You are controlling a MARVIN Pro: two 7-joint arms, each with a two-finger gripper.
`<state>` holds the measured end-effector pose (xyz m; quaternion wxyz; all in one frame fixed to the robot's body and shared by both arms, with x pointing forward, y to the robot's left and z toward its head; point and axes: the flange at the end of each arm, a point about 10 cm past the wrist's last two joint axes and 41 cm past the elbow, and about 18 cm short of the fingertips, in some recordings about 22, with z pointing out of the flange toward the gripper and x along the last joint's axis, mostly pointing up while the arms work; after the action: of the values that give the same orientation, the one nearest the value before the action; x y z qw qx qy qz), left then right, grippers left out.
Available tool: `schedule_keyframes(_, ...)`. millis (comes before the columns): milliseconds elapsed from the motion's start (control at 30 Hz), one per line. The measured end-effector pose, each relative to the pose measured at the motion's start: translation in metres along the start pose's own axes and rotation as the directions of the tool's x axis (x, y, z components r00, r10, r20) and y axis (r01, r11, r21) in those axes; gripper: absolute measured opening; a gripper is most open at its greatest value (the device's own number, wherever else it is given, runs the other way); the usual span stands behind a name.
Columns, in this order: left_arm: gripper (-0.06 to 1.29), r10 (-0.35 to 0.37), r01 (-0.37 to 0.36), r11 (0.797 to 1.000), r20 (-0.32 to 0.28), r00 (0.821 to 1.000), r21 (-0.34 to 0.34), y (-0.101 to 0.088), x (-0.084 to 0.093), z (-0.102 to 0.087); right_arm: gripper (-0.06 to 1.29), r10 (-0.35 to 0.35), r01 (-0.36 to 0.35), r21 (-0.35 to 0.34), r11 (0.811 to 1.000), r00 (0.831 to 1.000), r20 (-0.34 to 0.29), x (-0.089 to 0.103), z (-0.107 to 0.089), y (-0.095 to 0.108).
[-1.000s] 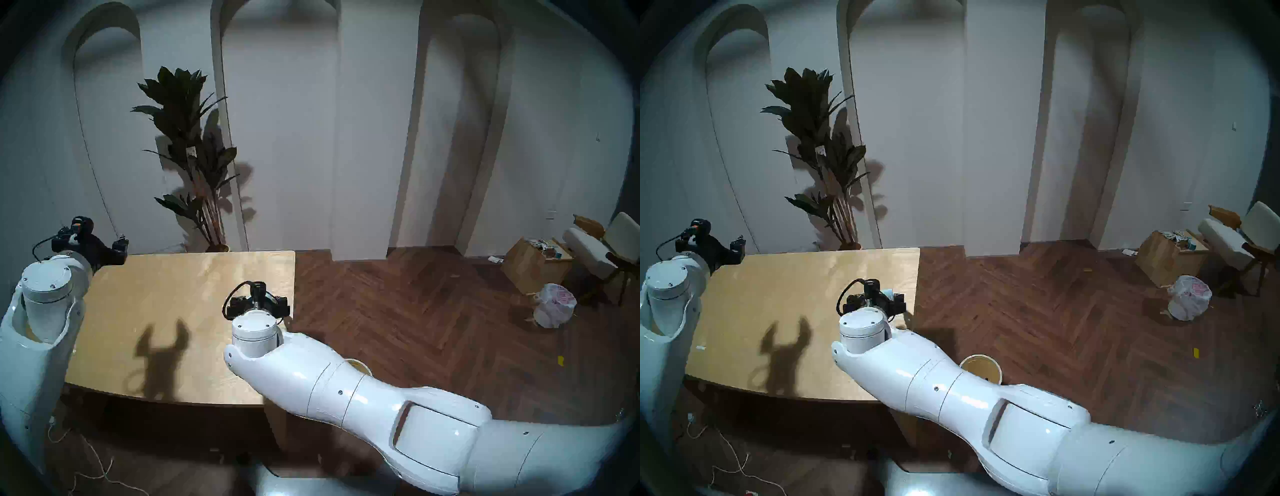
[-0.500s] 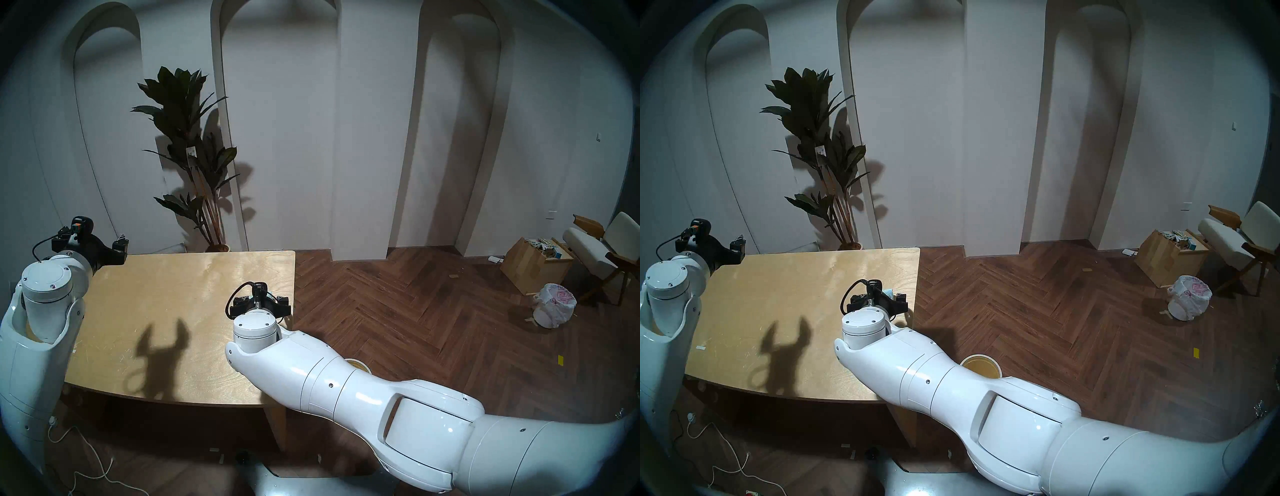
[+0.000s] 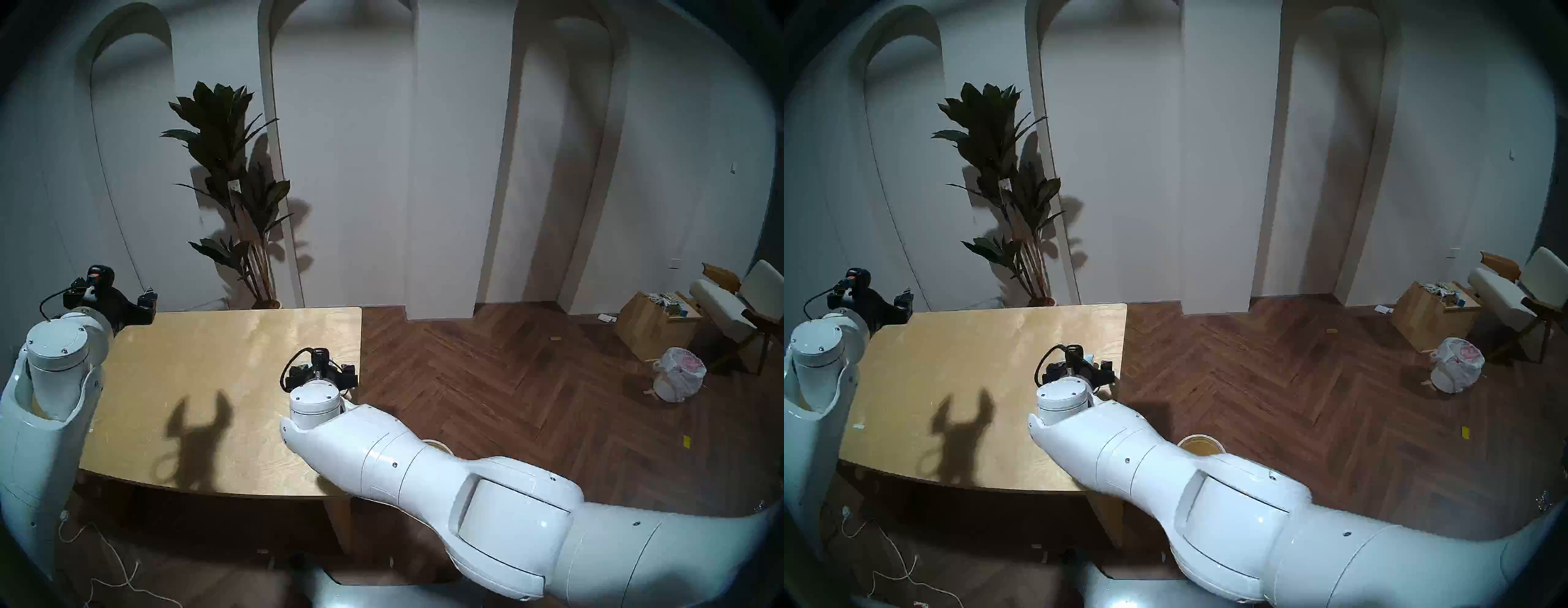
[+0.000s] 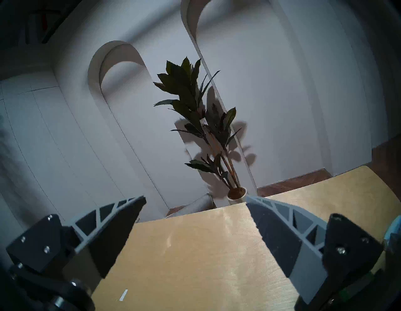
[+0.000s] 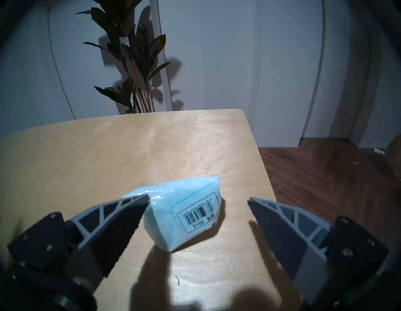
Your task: Put the trash into the trash bin on the ground
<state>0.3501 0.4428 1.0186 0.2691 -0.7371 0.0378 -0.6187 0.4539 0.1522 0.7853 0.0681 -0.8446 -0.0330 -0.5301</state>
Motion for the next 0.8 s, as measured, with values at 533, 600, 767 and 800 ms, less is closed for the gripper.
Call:
schedule_keyframes(533, 1.23, 0.000, 0.000, 1.000, 0.000, 1.000, 0.000, 0.000, 0.000, 0.000, 1.22, 0.056, -0.050, 0.091, 0.995, 0.997, -0.061, 0.025, 0.000, -0.012)
schedule_keyframes(600, 1.23, 0.000, 0.000, 1.000, 0.000, 1.000, 0.000, 0.000, 0.000, 0.000, 1.22, 0.060, -0.053, 0.097, 0.994, 0.996, -0.067, 0.028, 0.000, -0.012)
schedule_keyframes(767, 1.23, 0.000, 0.000, 1.000, -0.001, 1.000, -0.001, 0.000, 0.000, 0.000, 1.22, 0.058, -0.054, 0.076, 0.996, 0.997, -0.055, 0.026, 0.007, -0.002)
schedule_keyframes(800, 1.23, 0.000, 0.000, 1.000, -0.001, 1.000, -0.001, 0.000, 0.000, 0.000, 1.22, 0.057, -0.054, 0.070, 0.996, 0.997, -0.050, 0.025, 0.008, 0.001)
